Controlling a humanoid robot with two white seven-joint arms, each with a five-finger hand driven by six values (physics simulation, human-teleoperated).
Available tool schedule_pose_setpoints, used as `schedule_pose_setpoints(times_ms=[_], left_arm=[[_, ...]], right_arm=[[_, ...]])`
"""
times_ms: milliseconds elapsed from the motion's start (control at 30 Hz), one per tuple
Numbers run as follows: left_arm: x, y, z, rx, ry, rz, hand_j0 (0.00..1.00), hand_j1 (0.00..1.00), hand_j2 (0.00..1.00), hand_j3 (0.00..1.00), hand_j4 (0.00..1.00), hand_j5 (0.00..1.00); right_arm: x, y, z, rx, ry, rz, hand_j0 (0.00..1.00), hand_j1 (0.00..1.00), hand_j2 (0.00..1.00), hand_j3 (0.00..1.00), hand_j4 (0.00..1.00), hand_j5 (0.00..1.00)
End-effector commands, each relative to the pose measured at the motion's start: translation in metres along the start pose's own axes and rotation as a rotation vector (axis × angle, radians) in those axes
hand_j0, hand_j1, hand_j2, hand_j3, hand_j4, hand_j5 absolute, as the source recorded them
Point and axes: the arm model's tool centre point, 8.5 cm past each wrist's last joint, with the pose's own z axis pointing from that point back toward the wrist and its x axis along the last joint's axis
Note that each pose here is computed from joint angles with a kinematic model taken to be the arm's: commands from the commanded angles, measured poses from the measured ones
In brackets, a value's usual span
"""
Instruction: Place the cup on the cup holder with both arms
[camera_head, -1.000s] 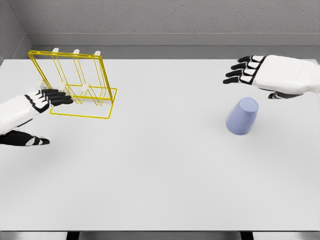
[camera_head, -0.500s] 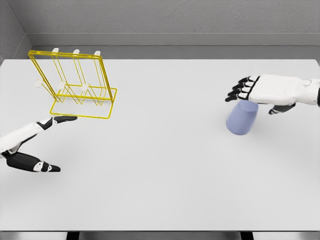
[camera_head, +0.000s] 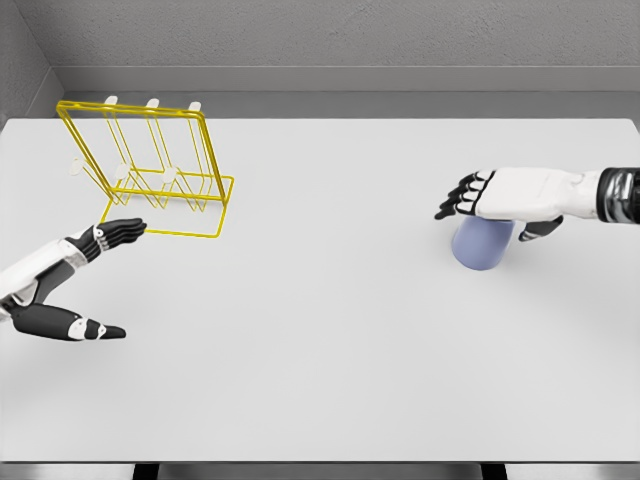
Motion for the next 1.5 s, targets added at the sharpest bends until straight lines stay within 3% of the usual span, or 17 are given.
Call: schedule_pose_setpoints(times_ms=[0,133,367,933,1167,1467], left_arm=[[-0.002,-0.003,0.000,0.000,0.004,0.015,1.00,1.00,1.00,1.00,1.00,1.00],[0.001,0.004,-0.004,0.056,-0.026,0.082,1.00,1.00,1.00,1.00,1.00,1.00],[-0.023,-0.012,-0.013,0.046,0.117,0.164,1.00,1.00,1.00,1.00,1.00,1.00],[-0.036,-0.037,-0.025,0.055,0.089,0.240,1.00,1.00,1.00,1.00,1.00,1.00],[-0.050,-0.045,-0.044,0.070,0.077,0.278,1.00,1.00,1.00,1.00,1.00,1.00],[-0.051,-0.050,-0.047,0.056,0.073,0.271,1.00,1.00,1.00,1.00,1.00,1.00]], right_arm=[[-0.001,0.003,-0.003,0.009,0.003,-0.006,1.00,1.00,1.00,1.00,1.00,1.00],[-0.002,0.004,-0.007,0.016,0.006,-0.001,0.98,0.98,0.98,0.98,0.98,0.98],[-0.002,0.005,-0.007,0.025,0.010,0.014,0.85,0.85,0.85,0.85,0.85,0.85],[-0.003,0.003,-0.005,0.043,0.020,0.032,0.68,0.68,0.68,0.68,0.68,0.68],[0.007,-0.015,-0.003,0.020,-0.006,0.080,0.64,0.64,0.64,0.64,0.64,0.64],[0.017,-0.035,0.002,0.002,-0.021,0.131,0.56,0.56,0.56,0.56,0.56,0.56]])
